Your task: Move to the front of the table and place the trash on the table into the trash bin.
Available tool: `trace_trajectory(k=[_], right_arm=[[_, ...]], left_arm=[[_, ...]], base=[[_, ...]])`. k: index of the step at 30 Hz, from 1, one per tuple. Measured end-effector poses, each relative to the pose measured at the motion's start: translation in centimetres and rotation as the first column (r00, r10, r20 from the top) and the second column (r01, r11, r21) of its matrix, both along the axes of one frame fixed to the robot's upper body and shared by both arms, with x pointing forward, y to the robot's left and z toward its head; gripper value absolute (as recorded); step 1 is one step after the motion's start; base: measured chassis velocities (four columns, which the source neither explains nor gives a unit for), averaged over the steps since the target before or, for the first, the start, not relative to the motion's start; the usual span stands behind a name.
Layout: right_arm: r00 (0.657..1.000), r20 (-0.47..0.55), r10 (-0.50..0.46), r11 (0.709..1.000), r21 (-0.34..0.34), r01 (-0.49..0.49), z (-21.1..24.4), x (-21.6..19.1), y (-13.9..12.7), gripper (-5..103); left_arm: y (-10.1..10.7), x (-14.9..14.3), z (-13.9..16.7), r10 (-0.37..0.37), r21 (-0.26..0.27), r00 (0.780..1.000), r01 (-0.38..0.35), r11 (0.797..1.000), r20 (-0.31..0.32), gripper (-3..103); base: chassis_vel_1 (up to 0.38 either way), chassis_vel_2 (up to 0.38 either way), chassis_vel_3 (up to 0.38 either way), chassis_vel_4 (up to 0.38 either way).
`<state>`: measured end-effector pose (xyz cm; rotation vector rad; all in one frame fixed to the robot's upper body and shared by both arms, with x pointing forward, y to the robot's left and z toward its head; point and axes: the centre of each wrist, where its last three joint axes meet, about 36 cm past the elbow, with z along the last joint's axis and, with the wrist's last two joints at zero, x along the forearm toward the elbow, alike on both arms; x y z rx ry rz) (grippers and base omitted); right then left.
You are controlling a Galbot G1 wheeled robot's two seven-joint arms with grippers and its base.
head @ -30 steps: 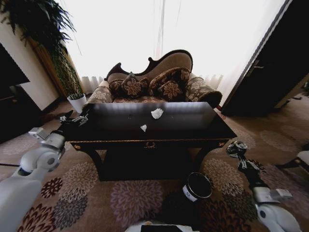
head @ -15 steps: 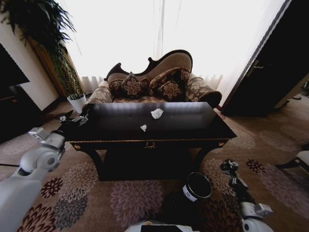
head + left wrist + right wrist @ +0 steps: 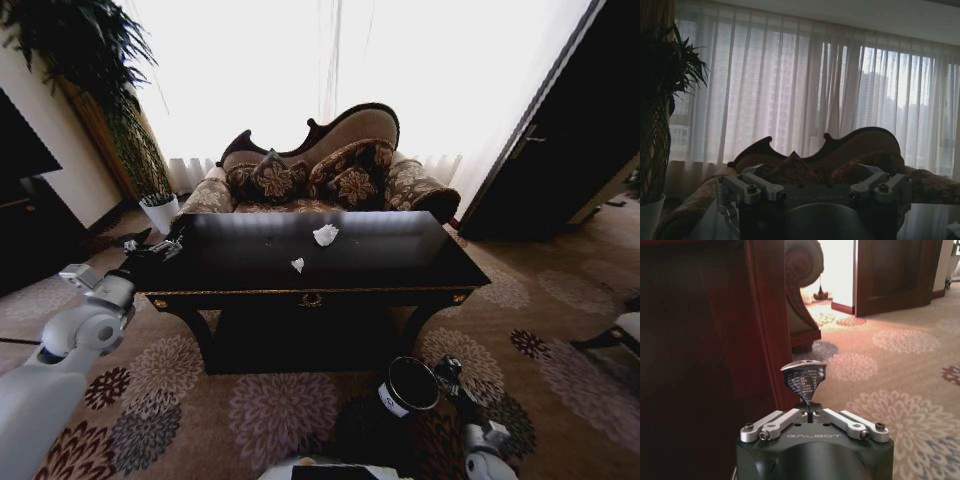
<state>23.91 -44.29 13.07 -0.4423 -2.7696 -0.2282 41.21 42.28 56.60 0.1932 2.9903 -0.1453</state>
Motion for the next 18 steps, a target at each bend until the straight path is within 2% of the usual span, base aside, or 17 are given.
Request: trace_trajectory(k=[7,18], right_arm=[[0.998,-0.061,-0.009,0.999,0.044,0.011,-3.2,2.7,2.3,0],[0.994,-0.103,-0.029,0.997,0.065,0.035,-3.8,7.1,2.5,0]], left_arm=[[0.0,0.0,0.0,0.000,0.000,1.000,0.000,1.000,0.000,100],[0.0,0.0,0.0,0.000,0.000,1.000,0.000,1.000,0.000,100]], base=[[0.000,0.000,0.000,0.000],[0.000,0.000,0.000,0.000]])
